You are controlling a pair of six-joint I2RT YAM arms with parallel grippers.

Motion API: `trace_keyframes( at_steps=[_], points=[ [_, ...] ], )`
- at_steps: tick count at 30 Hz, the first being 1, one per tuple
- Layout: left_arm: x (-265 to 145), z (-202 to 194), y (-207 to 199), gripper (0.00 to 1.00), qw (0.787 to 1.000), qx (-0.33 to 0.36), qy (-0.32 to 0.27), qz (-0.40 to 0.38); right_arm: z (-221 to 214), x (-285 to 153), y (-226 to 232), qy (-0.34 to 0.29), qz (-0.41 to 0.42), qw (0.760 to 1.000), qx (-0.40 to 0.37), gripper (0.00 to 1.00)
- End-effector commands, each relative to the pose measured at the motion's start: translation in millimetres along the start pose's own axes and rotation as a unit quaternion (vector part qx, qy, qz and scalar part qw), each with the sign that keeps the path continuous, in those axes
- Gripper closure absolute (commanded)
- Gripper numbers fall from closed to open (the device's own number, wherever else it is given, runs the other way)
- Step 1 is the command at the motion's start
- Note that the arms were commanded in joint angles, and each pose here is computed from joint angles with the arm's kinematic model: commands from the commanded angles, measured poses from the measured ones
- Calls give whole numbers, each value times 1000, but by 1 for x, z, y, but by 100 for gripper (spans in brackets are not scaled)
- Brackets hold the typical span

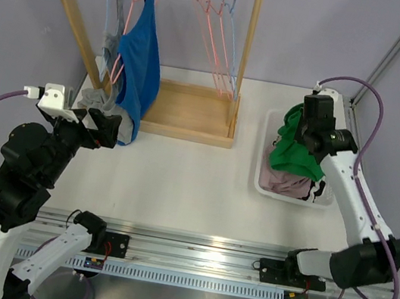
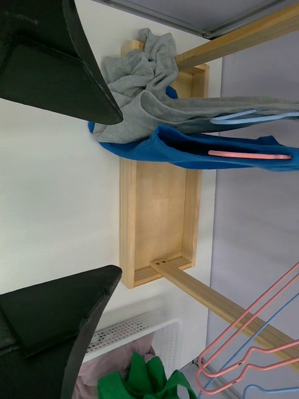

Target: Remove the tank top from the hanger

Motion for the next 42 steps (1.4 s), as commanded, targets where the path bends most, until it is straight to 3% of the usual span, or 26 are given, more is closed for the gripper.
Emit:
trace_keyframes(
  at_steps=[1,4,8,10,13,14,16,17,18,24,27,30,31,34,36,40,42],
  points=[
    [-4,17,-1,1,999,-8,-33,-1,20,53,2,1,40,999,17,100],
    [-5,19,-1,1,999,-7,-35,-1,-9,125,2,86,19,996,18,96],
    [-9,25,0,1,999,-4,-40,2,-51,173,7,154,30,987,32,87],
    [-10,28,2,1,999,-2,-36,14,-56,180,11,152,45,987,38,83],
    [-12,41,7,1,998,-4,-38,47,-46,172,10,131,49,989,44,64],
    [-12,43,8,1,998,-3,-34,56,-34,166,10,118,51,991,47,48],
    [-6,54,9,1,996,-4,-32,80,-17,147,9,105,61,991,49,33],
    [-5,55,10,1,996,-3,-25,86,-4,138,9,88,65,993,53,20],
    [-4,62,9,1,996,-4,-29,84,0,130,6,86,61,993,55,1],
    [24,82,-4,1,998,2,-33,58,40,59,-17,29,23,997,62,1],
    [49,93,-9,1,998,18,-26,60,45,19,-21,-1,61,995,81,0],
    [76,105,-14,1,997,42,-17,62,39,-26,-8,-34,202,974,96,1],
    [82,108,-14,1,997,46,-16,65,36,-53,-3,-48,269,957,95,1],
    [107,114,-16,1,996,62,-6,63,21,-82,5,-59,365,923,108,0],
    [116,123,-13,1,996,67,-18,63,11,-88,8,-56,397,907,126,1],
    [154,129,-9,18,995,73,-19,57,-6,-111,9,-58,454,879,135,6],
    [166,133,-4,20,994,82,-14,64,-14,-113,9,-48,464,873,142,9]
  ],
)
Point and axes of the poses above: each gripper's point midway between its finger pads, its own x axis out along the fingers, its own y axis along the line the jaws close on, z = x × y, the point moved 8 cm from there along -x, back along the fingers, and after that the axes turned 4 degrees about x, right-handed, at the moved point
